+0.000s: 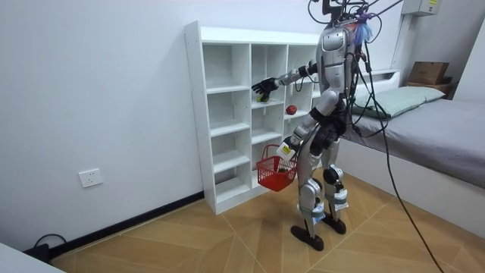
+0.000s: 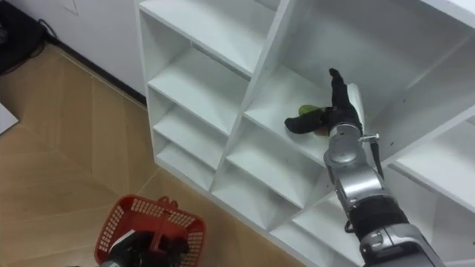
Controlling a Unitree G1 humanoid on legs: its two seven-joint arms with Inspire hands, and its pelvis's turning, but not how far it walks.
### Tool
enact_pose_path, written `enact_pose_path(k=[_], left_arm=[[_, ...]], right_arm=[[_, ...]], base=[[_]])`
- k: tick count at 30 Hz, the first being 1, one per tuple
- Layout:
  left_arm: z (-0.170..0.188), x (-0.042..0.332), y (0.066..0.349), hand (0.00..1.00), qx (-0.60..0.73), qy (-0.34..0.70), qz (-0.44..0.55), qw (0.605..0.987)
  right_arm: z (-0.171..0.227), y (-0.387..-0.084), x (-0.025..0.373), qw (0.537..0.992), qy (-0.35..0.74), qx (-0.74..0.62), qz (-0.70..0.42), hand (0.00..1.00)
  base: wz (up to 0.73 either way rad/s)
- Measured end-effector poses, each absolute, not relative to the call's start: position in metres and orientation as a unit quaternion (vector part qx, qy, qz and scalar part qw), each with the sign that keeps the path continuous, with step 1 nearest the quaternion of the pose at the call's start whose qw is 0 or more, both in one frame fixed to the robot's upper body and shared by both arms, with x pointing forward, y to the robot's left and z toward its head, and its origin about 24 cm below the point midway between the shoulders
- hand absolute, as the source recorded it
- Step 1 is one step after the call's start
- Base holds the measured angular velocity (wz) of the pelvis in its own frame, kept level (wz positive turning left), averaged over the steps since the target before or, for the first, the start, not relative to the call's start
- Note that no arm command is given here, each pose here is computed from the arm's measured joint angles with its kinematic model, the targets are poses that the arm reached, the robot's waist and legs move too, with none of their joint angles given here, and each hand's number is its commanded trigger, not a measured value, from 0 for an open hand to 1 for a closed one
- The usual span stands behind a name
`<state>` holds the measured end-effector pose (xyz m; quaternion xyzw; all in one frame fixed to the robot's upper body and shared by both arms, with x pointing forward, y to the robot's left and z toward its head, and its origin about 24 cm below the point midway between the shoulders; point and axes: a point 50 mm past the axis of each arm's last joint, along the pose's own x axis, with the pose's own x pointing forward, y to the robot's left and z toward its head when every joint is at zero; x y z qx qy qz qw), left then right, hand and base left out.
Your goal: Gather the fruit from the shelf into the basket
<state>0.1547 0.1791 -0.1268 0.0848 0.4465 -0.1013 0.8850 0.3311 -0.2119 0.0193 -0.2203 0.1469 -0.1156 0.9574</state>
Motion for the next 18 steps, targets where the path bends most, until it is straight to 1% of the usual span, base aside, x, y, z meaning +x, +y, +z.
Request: enact_pose_path(k=[9,18], left_arm=[[-0.126,0.157,0.179,1.00,0.086,0.441,-0.103,0.887],[-0.124,0.161,0.178,1.00,0.084,0.438,-0.103,0.889]], right_arm=[[0.022,-0.217,0.332,0.958,0.130,-0.227,-0.119,0.00],[0.014,-0.229,0.327,0.949,0.151,-0.245,-0.126,0.00]], base=[[0.00],[-0.04]])
